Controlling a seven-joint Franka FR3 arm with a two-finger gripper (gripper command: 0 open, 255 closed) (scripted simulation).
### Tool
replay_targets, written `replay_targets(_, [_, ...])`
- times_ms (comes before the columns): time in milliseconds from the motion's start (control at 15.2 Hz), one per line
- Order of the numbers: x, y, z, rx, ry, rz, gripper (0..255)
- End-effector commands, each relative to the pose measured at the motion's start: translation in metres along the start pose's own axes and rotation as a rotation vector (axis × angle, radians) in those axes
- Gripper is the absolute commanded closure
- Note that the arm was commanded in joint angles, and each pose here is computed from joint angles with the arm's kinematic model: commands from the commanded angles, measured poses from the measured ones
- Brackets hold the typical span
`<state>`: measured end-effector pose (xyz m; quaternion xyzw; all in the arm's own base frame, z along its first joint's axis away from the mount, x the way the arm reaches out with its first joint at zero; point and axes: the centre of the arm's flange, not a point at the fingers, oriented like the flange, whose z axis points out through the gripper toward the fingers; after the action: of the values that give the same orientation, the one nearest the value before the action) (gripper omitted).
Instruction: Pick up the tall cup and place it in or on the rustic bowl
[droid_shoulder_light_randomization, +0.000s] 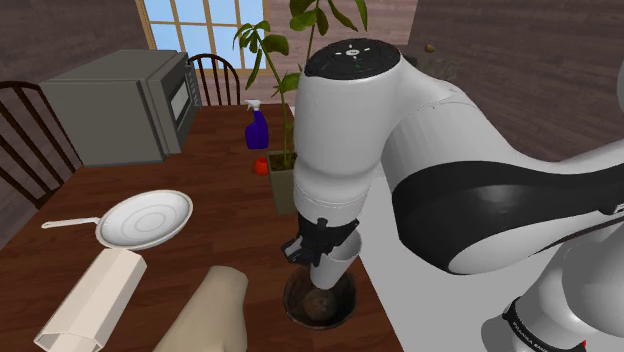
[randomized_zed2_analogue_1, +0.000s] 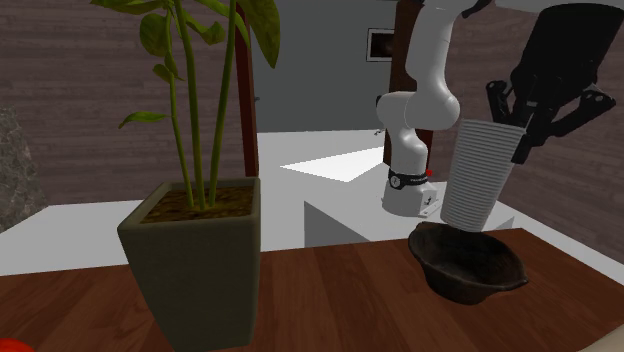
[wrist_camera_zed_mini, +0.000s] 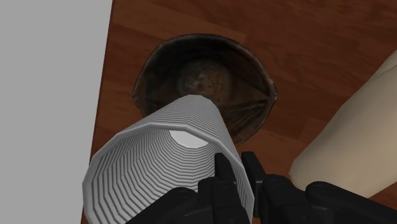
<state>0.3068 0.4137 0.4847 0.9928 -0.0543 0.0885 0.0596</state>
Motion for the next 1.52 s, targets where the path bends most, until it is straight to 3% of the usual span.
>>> replay_targets(0, [-0.003,-0.001,0.01,0.001,0.0,0.0,255])
replay_targets(462, [-0.003,-0.001,0.01,0.001,0.0,0.0,255])
replay_targets(528, [-0.003,-0.001,0.01,0.001,0.0,0.0,0])
replay_targets(858, [-0.003,-0.001,0.01,0.001,0.0,0.0,0])
replay_targets(1122, [-0.003,-0.001,-0.04,0.001,0.0,0.0,0])
replay_targets(1452, [-0.003,-0.001,-0.04,0.001,0.0,0.0,0])
